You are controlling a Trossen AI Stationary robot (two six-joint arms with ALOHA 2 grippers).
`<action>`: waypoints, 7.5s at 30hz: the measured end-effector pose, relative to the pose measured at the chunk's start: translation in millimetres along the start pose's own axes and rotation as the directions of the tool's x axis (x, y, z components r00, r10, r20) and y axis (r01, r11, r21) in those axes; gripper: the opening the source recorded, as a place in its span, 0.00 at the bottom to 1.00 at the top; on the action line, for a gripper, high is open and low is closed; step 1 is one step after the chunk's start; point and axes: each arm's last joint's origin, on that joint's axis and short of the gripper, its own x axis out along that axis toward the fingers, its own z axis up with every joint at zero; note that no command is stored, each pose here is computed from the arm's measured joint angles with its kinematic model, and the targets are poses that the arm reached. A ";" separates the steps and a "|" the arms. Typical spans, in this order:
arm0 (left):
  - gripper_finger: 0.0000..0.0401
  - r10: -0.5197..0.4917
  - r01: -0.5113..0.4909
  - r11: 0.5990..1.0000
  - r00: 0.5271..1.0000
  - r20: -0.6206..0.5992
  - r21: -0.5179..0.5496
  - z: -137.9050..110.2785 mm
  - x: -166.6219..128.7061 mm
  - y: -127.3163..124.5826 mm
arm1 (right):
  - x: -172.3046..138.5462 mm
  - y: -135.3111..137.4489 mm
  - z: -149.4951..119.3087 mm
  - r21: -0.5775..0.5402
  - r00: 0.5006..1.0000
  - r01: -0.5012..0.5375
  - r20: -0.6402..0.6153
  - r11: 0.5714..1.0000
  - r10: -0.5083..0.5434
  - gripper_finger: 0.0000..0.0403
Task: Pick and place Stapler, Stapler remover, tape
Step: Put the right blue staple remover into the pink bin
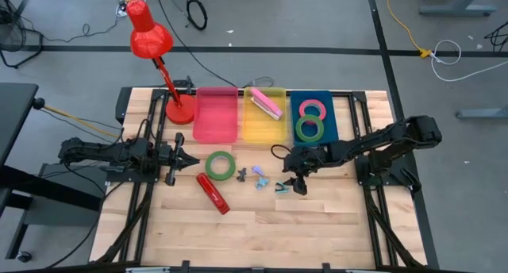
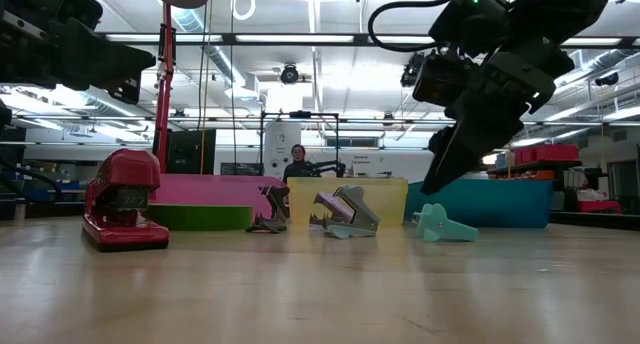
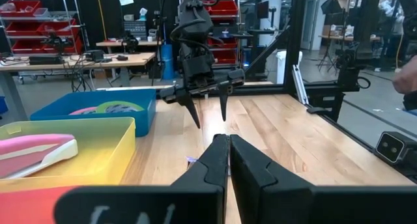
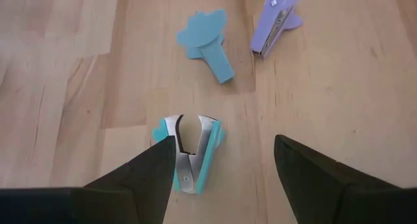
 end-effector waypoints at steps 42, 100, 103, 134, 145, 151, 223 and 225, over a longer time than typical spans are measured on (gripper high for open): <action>0.05 0.000 0.000 1.000 1.000 0.000 0.000 0.0 0.0 0.0 | 4.2 12.5 22.6 -0.032 0.979 0.134 -0.150 0.990 -0.137 0.64; 0.05 0.000 0.000 1.000 1.000 -0.001 0.000 0.0 0.0 0.0 | 34.3 10.0 16.0 0.008 0.982 0.069 -0.178 0.998 -0.066 0.30; 0.05 0.000 0.000 1.000 1.000 -0.001 0.000 -0.1 0.0 0.0 | 34.3 9.9 16.0 0.007 0.982 0.069 -0.177 0.998 -0.067 0.25; 0.05 0.000 0.000 1.000 1.000 0.000 0.000 0.0 0.0 0.0 | 23.8 13.2 22.1 -0.021 0.989 0.038 -0.142 0.999 -0.041 0.01; 0.05 0.000 0.000 1.000 1.000 0.000 0.000 0.0 0.0 0.0 | -35.2 20.1 50.4 -0.145 0.992 0.069 0.114 0.987 -0.052 0.00; 0.05 0.000 0.000 1.000 1.000 0.000 0.000 0.0 0.0 0.0 | -75.4 19.0 62.9 -0.191 0.953 0.153 0.287 0.970 -0.094 0.00; 0.50 0.336 -0.327 0.942 0.910 0.244 -0.077 56.8 7.0 14.1 | -169.7 2.2 79.9 -0.241 0.754 0.186 0.657 0.953 0.019 0.00; 0.57 0.350 -0.344 0.937 0.912 0.216 -0.066 60.1 12.6 15.9 | -169.7 2.2 79.9 -0.241 0.754 0.186 0.657 0.953 0.019 0.00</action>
